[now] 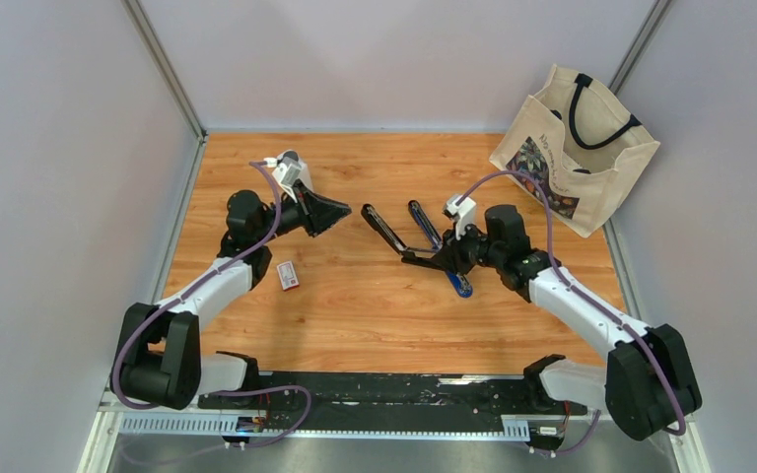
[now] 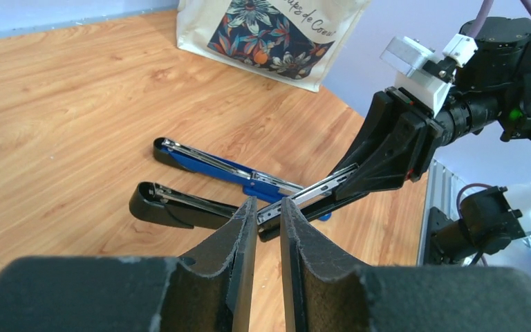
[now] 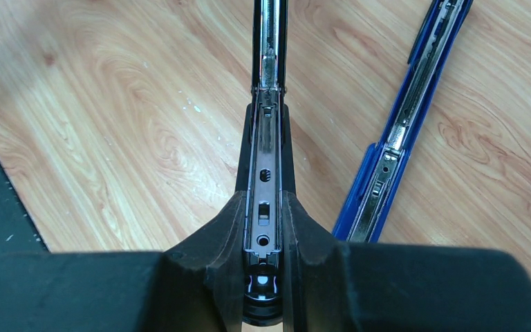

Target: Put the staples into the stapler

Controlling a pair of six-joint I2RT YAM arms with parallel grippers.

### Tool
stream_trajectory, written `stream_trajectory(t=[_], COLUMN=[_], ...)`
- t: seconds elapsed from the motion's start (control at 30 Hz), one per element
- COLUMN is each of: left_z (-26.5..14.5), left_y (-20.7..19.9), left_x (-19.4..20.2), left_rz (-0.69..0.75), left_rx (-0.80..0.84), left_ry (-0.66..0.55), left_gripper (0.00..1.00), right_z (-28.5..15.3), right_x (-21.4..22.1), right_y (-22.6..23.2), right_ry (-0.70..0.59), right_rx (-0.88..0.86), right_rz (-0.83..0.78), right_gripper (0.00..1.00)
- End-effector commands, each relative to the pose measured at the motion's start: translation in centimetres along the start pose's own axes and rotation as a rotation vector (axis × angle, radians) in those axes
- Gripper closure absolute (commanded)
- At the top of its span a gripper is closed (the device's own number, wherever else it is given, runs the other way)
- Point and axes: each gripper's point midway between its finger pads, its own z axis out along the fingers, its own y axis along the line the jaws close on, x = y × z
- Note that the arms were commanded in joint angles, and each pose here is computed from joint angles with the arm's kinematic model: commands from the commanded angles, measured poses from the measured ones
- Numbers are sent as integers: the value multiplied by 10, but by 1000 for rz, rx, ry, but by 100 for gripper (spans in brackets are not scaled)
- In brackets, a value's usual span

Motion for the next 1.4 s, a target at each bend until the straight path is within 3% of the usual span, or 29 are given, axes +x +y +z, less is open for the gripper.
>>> stream_trajectory(t=[0.0,0.63,1.07,1.37], left_z=[0,7,57,67], left_y=[-3,11,51,69], left_x=[-15,-8,43,74], left_rz=[84,93,3,-28], left_rx=[10,-15,-89,-139], left_ry=[-12,19,178,272], left_gripper=[73,73,73,73], right_z=[10,50,54,63], right_x=[-40,-4,22,33], right_y=[-13,-7,-1,6], right_ry=[-136,-19,75,89], right_rx=[84,159,124,119], right_rz=[-103,-170,-93,-7], right_gripper=[100,100,100,100])
